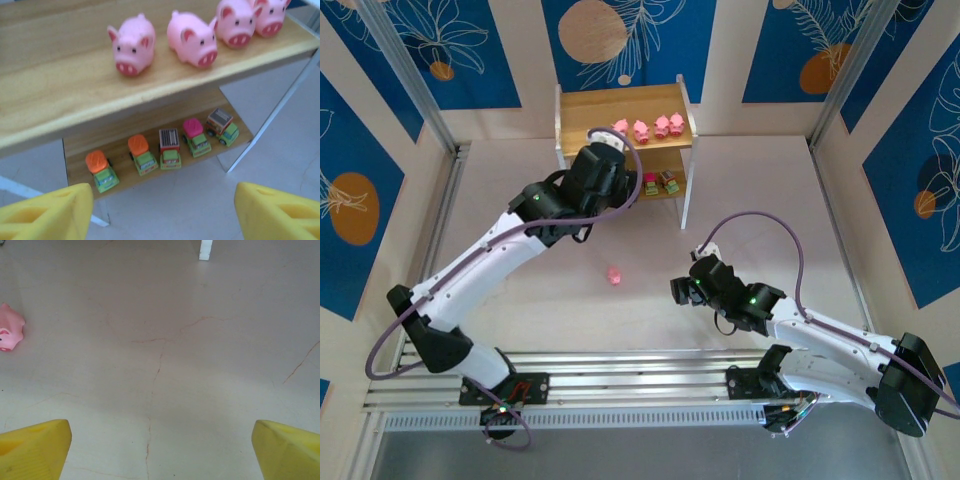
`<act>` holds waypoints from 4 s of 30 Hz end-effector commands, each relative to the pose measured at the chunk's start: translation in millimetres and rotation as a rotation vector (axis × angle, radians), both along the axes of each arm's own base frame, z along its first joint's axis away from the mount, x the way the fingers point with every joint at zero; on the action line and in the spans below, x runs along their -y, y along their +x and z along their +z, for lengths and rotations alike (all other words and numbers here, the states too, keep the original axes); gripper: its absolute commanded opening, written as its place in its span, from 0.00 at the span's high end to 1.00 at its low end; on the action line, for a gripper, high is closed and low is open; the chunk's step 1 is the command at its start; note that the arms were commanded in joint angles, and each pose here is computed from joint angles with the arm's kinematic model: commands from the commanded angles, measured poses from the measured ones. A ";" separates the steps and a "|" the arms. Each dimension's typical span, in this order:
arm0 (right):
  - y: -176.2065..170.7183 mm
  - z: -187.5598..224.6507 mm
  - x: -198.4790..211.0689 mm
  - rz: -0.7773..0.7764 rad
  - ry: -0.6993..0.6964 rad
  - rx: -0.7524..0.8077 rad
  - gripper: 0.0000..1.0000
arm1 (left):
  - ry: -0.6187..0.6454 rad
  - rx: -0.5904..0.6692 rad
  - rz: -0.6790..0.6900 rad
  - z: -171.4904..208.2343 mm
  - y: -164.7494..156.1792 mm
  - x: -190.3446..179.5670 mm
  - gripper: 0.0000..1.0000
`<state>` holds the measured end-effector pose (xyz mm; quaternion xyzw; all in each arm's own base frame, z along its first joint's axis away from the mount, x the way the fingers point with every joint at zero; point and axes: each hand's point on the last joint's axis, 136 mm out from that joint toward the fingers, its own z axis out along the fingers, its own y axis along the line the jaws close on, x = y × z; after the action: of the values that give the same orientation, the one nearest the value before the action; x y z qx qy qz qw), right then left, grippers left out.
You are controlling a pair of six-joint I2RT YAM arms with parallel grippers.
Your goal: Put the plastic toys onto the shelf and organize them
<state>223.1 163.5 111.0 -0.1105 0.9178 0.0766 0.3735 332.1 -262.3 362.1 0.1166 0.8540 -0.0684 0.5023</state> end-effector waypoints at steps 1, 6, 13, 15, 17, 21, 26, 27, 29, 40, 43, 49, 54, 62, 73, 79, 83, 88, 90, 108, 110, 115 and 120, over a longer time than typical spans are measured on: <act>0.9 0.9 1.4 -0.009 -0.004 0.020 0.04 | -0.022 0.023 0.035 -0.7 -8.5 -7.1 0.18; 1.0 0.4 2.4 -0.014 -0.007 0.020 0.00 | -0.023 -0.009 0.048 -27.2 -21.3 -9.8 0.09; 2.0 0.0 3.0 -0.021 -0.015 0.017 0.01 | -0.028 -0.070 0.093 -71.3 -34.9 -19.3 0.03; 2.3 0.0 4.1 -0.028 -0.018 0.018 0.01 | -0.029 -0.092 0.110 -84.9 -37.9 -20.9 0.03; 2.5 0.1 5.6 -0.036 -0.020 0.019 0.01 | -0.023 -0.112 0.127 -97.5 -41.3 -21.9 0.03; 2.7 0.2 5.1 -0.035 -0.020 0.019 0.01 | -0.028 -0.163 0.144 -121.6 -46.9 -18.6 0.02; 2.4 -0.5 4.6 -0.032 -0.022 0.017 0.01 | -0.010 -0.225 0.193 -149.7 -50.5 -14.8 0.01; 2.6 -0.6 4.7 -0.033 -0.022 0.017 0.01 | -0.005 -0.237 0.205 -156.0 -50.8 -14.2 0.01; 2.4 -0.9 4.8 -0.032 -0.023 0.016 0.01 | -0.001 -0.261 0.223 -167.8 -51.3 -12.4 0.02; 2.1 -0.1 5.0 -0.032 -0.019 0.019 0.01 | 0.036 -0.357 0.345 -225.7 -56.6 -18.6 0.07; 2.4 0.4 4.7 -0.032 -0.017 0.020 0.01 | 0.037 -0.385 0.361 -239.9 -58.3 -17.0 0.08; 2.1 0.0 4.7 -0.031 -0.017 0.019 0.00 | 0.029 -0.446 0.369 -267.6 -61.3 -8.0 0.10; 1.9 -0.2 4.5 -0.029 -0.018 0.018 0.05 | 0.031 -0.485 0.386 -288.8 -64.0 -5.0 0.15; 1.8 0.3 3.8 -0.026 -0.014 0.018 0.08 | 0.023 -0.518 0.394 -309.3 -66.5 -2.0 0.20; 1.7 -0.8 3.1 -0.021 -0.016 0.015 0.18 | 0.011 -0.554 0.407 -328.9 -68.6 -2.1 0.30; 2.3 -1.3 2.1 -0.019 -0.018 0.013 0.26 | 0.000 -0.565 0.412 -333.3 -68.2 -4.3 0.32; 2.4 -1.5 1.6 -0.018 -0.018 0.010 0.28 | -0.009 -0.570 0.417 -337.3 -66.6 -7.6 0.35; 2.2 -2.3 1.4 -0.016 -0.021 0.008 0.31 | -0.023 -0.572 0.416 -338.5 -62.7 -9.3 0.41; 2.3 -2.9 1.5 -0.017 -0.023 0.006 0.33 | -0.025 -0.572 0.418 -338.4 -61.4 -10.6 0.42; 2.3 -4.1 -0.9 -0.007 -0.027 0.000 0.43 | -0.016 -0.572 0.429 -341.2 -52.9 -19.2 0.52; 2.4 -4.0 -0.9 -0.008 -0.027 0.001 0.44 | -0.017 -0.572 0.429 -340.9 -52.2 -19.3 0.54; 2.4 -4.1 -0.6 -0.008 -0.028 0.001 0.46 | -0.013 -0.573 0.428 -341.6 -51.5 -20.0 0.61; 2.5 -3.8 -0.7 -0.009 -0.027 0.002 0.47 | -0.009 -0.575 0.423 -340.8 -51.0 -20.0 0.69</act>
<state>224.5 160.2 103.4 -0.1118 0.9216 0.0555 0.3675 281.6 -247.8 29.2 -0.0943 0.9623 -0.0086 0.2550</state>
